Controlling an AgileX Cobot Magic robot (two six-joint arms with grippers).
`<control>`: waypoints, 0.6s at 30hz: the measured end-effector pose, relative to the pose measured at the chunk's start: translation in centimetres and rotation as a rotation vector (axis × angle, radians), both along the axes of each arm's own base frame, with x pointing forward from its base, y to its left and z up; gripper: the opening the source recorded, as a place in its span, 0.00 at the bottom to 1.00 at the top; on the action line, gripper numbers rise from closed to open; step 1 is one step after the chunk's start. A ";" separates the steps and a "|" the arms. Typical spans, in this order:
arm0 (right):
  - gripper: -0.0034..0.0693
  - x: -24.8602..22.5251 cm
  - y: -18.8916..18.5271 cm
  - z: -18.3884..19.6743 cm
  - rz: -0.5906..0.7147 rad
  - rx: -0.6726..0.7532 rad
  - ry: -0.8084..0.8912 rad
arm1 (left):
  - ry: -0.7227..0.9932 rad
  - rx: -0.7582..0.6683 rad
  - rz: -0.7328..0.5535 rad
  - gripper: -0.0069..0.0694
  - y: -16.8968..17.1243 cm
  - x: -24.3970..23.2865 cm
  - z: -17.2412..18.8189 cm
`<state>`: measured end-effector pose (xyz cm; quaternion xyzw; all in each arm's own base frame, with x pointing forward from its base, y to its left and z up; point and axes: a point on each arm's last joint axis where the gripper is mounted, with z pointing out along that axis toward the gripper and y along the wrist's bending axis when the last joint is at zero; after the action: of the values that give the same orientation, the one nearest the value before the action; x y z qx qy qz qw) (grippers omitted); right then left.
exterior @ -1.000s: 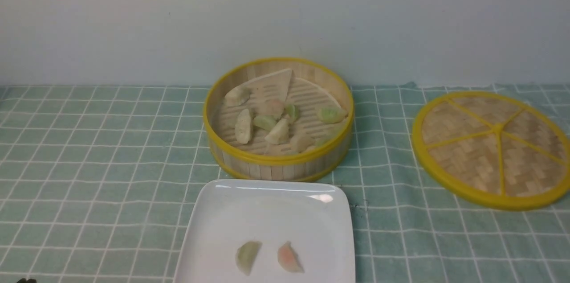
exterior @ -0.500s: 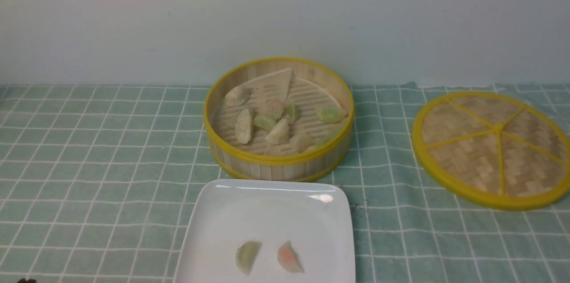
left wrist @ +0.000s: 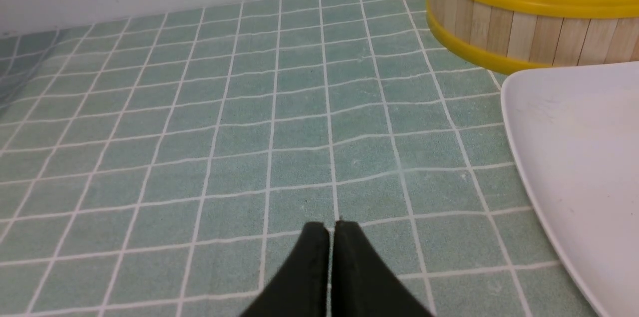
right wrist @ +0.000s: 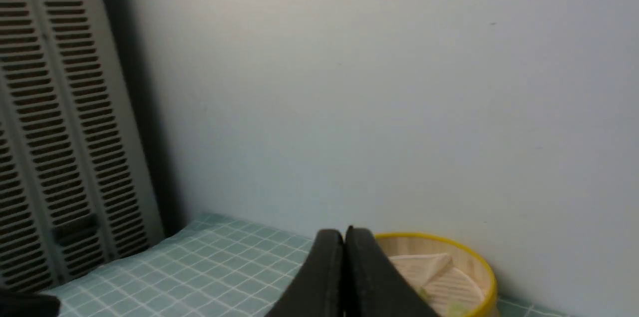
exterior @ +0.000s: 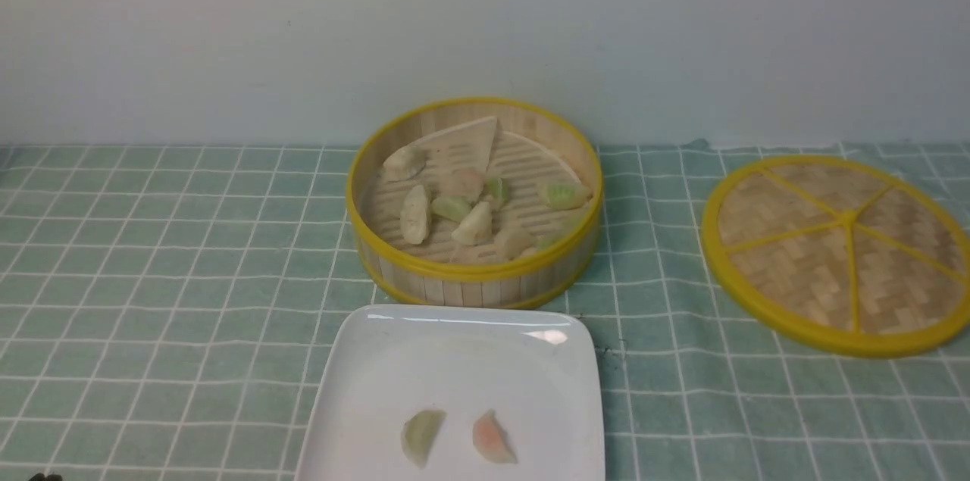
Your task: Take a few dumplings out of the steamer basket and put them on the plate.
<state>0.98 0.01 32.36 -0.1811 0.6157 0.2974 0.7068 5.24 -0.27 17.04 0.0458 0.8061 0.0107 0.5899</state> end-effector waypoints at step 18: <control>0.03 2.2 1.3 -5.5 -0.330 -0.115 0.118 | 0.000 0.000 0.000 0.08 0.0 0.0 0.0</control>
<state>3.15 1.28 26.82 -0.0998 0.6935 0.1520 0.6971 5.24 -0.27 17.04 0.0458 0.8061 0.0107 0.5899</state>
